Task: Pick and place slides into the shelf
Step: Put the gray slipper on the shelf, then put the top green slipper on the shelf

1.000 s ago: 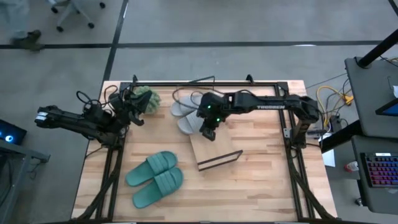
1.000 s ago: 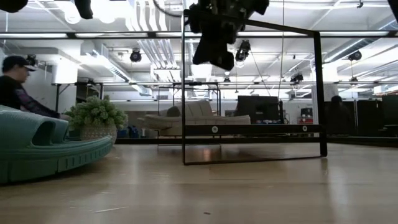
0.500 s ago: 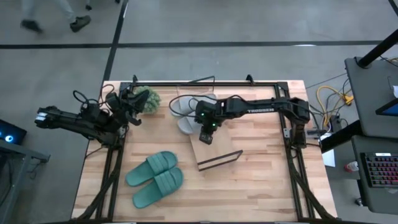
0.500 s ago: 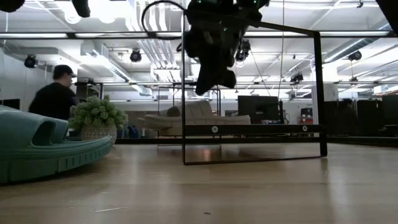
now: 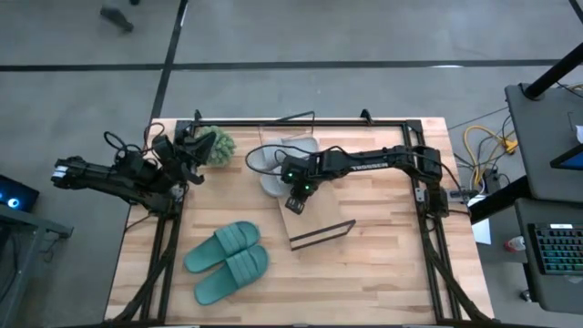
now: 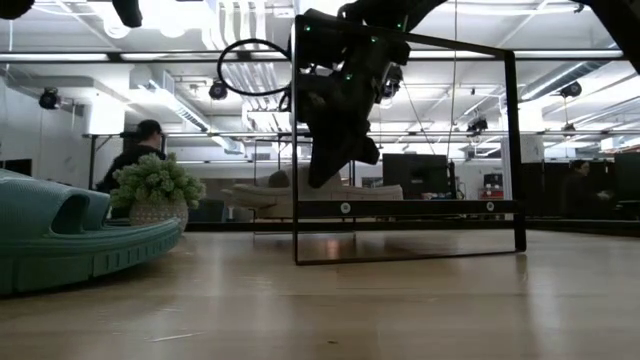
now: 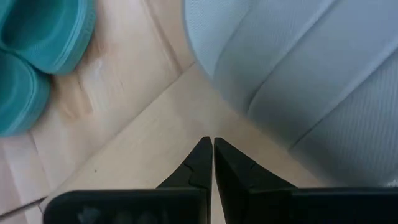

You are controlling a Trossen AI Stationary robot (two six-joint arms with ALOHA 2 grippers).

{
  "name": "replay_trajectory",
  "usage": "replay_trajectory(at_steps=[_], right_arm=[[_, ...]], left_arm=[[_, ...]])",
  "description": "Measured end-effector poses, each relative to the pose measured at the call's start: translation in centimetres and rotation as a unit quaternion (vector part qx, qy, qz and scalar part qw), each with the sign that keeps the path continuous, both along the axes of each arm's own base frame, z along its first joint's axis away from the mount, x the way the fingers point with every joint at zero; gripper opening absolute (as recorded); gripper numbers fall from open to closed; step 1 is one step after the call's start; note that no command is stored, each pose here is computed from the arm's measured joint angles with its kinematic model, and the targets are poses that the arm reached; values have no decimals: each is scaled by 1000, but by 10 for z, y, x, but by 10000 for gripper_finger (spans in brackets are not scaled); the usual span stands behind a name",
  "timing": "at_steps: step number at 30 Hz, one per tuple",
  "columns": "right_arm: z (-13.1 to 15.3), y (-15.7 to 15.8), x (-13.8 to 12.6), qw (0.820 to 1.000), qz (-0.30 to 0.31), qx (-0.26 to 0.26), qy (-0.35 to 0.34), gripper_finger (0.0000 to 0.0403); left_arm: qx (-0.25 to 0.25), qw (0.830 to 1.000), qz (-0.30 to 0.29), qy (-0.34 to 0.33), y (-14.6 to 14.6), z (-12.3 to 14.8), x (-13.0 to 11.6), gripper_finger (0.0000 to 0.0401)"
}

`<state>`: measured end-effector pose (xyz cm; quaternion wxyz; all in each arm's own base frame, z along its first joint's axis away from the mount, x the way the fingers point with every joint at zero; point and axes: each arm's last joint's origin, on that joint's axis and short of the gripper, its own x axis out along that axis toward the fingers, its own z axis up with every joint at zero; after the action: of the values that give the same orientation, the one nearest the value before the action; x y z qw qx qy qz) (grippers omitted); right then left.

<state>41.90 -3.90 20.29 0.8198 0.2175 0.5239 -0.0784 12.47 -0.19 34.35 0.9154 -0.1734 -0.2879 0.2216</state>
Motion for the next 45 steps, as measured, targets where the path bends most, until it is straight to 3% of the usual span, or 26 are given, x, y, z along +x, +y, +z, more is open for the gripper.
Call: replay_trajectory(at_steps=[11,31,39,45], right_arm=[[2,-3,5,999,-37,-33,-23,8],[8,-10,8,996,-62,-29,-53,9],[47,8,3,994,-41,-25,-100,9],[96,17,-16,984,-13,-43,-172,9]], left_arm=[[4,1000,-6,2,2,-2,-15,8],[4,1000,-8,8,5,-6,-36,8],[5,1000,-8,12,6,-8,-39,8],[7,1000,-9,23,6,-9,-38,8]])
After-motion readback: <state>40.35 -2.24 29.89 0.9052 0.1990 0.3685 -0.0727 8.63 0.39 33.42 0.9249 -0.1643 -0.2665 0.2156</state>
